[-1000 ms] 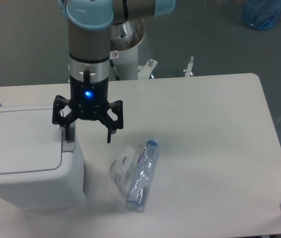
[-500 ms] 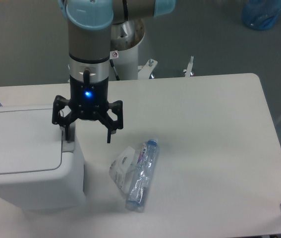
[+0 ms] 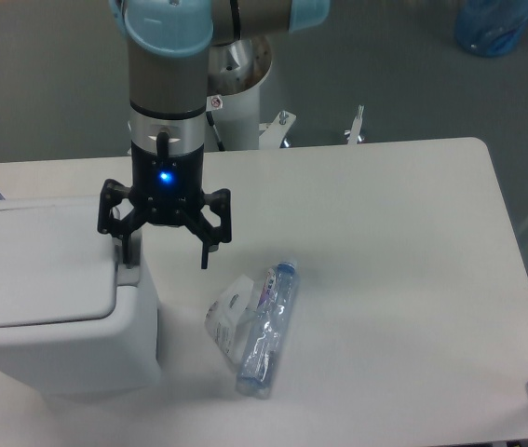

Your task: Open the trash can

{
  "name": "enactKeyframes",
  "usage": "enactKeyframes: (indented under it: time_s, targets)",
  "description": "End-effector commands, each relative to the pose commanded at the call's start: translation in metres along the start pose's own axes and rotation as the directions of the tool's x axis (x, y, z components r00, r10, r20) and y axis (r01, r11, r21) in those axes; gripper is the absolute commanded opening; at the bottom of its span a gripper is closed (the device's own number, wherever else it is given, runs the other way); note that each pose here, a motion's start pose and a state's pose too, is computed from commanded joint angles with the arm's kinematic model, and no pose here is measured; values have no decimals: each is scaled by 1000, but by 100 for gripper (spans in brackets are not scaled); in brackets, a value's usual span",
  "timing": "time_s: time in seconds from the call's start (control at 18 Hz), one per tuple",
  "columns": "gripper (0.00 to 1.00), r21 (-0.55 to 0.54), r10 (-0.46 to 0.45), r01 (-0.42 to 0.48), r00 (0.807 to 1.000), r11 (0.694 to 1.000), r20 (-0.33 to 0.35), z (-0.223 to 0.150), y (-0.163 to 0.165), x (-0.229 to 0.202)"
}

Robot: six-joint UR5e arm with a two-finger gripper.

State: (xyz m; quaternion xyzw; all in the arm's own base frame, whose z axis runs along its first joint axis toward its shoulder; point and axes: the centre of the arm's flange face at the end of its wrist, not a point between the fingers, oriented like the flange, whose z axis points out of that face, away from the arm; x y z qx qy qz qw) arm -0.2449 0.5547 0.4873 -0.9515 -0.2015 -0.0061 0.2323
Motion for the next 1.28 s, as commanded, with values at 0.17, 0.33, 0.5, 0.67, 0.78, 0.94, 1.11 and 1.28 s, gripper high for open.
enactKeyframes:
  time_s: [0.17,0.33,0.5,0.67,0.78,0.94,1.11,1.28]
  targets:
    - [100,0,-2,2,1000,1000,0,0,0,0]
    - [100,10,1,-1,1000,1000,2,-5,-3,0]
    - [100,46,19,-20,1000,999,13,-20,-15,0]
    - [100,71,36,-44,994,996,104,-38,-27,-9]
    - [100,50,79,-91,975,995,206,-46,-28,-24]
    - [100,-25,164,-165,928,986,333,-51,-25,-48]
    - [100,-121,248,-217,872,969,422,-58,-19,-84]
    - [100,-155,289,-245,857,957,426,-63,-14,-103]
